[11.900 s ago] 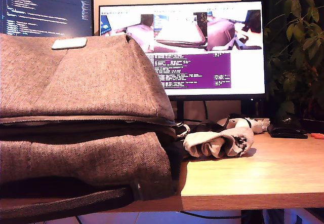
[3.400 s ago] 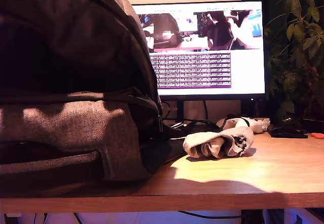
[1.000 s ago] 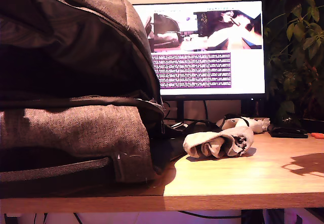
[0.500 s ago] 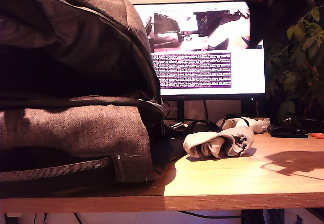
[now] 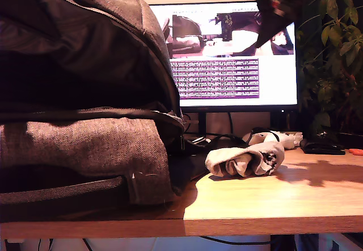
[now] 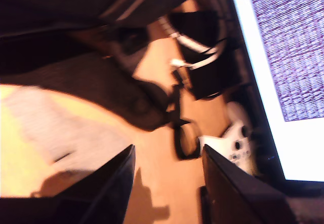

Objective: Pack the pair of socks inside the grey Google backpack

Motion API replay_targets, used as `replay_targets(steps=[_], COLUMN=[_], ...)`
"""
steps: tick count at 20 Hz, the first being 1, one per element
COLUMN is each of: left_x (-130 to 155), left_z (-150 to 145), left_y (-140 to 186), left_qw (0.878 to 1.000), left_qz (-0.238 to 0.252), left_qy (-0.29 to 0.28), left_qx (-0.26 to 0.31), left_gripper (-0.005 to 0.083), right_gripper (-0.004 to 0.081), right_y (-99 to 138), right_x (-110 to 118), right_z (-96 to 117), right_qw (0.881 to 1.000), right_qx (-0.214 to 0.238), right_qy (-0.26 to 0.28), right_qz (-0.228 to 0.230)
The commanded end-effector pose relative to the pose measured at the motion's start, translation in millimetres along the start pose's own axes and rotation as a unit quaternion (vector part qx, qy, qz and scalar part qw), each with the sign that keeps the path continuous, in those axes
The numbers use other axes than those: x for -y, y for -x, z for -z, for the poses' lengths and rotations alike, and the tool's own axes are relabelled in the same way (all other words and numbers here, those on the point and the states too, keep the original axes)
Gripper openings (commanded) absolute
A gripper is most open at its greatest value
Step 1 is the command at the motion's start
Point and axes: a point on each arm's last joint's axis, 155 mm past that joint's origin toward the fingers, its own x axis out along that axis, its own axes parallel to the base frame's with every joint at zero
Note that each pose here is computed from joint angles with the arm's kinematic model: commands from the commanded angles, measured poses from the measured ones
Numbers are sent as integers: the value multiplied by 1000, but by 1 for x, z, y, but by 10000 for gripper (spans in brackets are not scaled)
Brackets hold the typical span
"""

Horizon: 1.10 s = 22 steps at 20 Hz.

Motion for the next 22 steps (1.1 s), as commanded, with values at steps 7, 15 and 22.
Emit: replay_targets(steps=[7, 15, 22], left_x=[-5, -5, -2], left_z=[-6, -6, -8], left_y=[-1, -1, -1], left_qw=[1000, 1000, 1000], left_qz=[-7, -6, 1], left_qy=[4, 4, 4], left_qx=[9, 10, 16], left_gripper=[-24, -24, -24], right_gripper=[370, 487, 606], right_y=[-43, -73, -112], right_x=[17, -42, -80], right_z=[17, 62, 77], right_qw=[962, 795, 756], right_qx=[-52, -196, -248], right_qy=[-266, -564, -589], right_qz=[-30, -110, -143])
